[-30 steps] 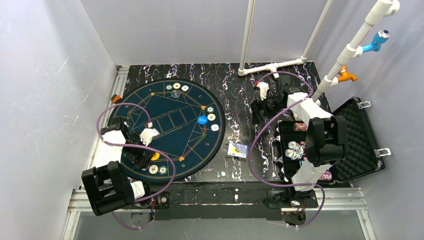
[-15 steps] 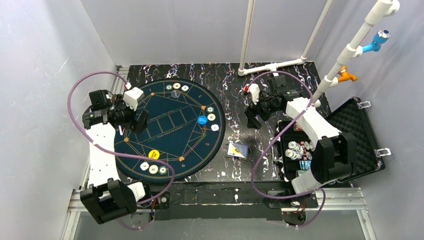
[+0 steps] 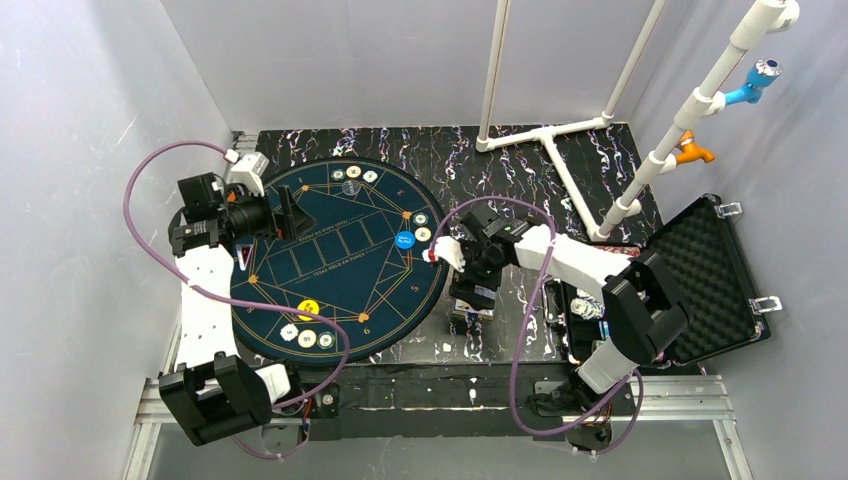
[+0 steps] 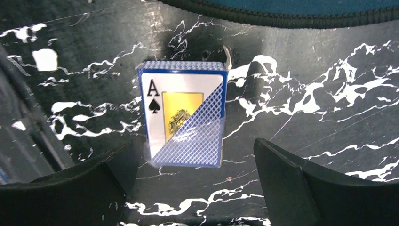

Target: Distribute texas hold em gaming equipment

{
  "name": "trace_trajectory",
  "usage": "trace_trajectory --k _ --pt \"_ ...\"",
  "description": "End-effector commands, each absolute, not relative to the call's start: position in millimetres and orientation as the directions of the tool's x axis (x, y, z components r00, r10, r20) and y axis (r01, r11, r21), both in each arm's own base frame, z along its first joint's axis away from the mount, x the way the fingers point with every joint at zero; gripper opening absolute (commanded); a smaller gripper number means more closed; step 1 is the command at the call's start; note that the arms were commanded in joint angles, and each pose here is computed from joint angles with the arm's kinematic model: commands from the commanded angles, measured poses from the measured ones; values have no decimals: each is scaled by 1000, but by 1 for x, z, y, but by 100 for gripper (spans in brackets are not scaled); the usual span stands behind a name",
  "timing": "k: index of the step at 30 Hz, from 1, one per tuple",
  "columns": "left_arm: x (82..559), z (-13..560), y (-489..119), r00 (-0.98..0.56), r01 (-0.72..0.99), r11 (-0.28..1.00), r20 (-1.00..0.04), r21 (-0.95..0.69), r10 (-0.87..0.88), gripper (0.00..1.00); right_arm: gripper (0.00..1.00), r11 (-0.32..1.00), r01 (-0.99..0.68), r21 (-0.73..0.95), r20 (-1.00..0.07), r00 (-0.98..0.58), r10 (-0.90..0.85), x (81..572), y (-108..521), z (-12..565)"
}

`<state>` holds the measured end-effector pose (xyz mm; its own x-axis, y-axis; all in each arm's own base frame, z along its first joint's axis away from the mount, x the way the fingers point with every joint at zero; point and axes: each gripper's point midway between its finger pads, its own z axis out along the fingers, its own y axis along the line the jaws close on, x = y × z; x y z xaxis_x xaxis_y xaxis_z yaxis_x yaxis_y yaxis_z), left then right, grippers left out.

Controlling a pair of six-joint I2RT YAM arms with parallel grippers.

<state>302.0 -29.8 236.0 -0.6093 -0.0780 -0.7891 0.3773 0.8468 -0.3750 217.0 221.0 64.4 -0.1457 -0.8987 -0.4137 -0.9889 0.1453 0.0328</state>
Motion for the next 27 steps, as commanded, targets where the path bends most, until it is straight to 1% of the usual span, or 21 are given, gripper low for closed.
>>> trace_trajectory --k 1,6,10,15,19,20,21,22,24,25,27 --pt "292 231 -45 -621 378 826 -776 -418 -108 98 98 130 -990 -59 -367 -100 -925 227 228 50" --pt "277 221 -62 -636 440 766 -764 -469 -103 98 98 95 -995 -33 -335 -78 -939 218 227 34" --pt "274 225 -72 -642 443 732 -753 -517 -144 98 98 68 -998 -15 -333 -59 -941 208 221 21" --pt "271 222 -86 -706 391 677 -675 -623 -213 93 98 37 -999 23 -354 -43 -934 195 219 17" --pt "268 212 -99 -748 383 638 -629 -668 -209 90 97 32 -999 31 -349 -41 -936 187 213 12" --pt "266 209 -105 -756 389 629 -624 -673 -200 89 94 35 -999 26 -345 -42 -938 187 211 11" --pt "264 206 -111 -765 386 618 -612 -685 -201 88 88 39 -999 17 -346 -43 -937 189 211 12" --pt "261 204 -118 -773 391 604 -604 -695 -195 86 81 43 -999 6 -351 -42 -935 191 212 14" --pt "252 194 -135 -793 401 576 -585 -712 -171 84 62 50 -999 -18 -374 -40 -926 196 217 23" --pt "248 191 -143 -800 409 564 -579 -717 -156 83 55 54 -998 -32 -391 -37 -920 199 220 30" --pt "240 182 -158 -821 411 533 -554 -739 -134 83 45 59 -997 -54 -433 -30 -901 205 229 48"
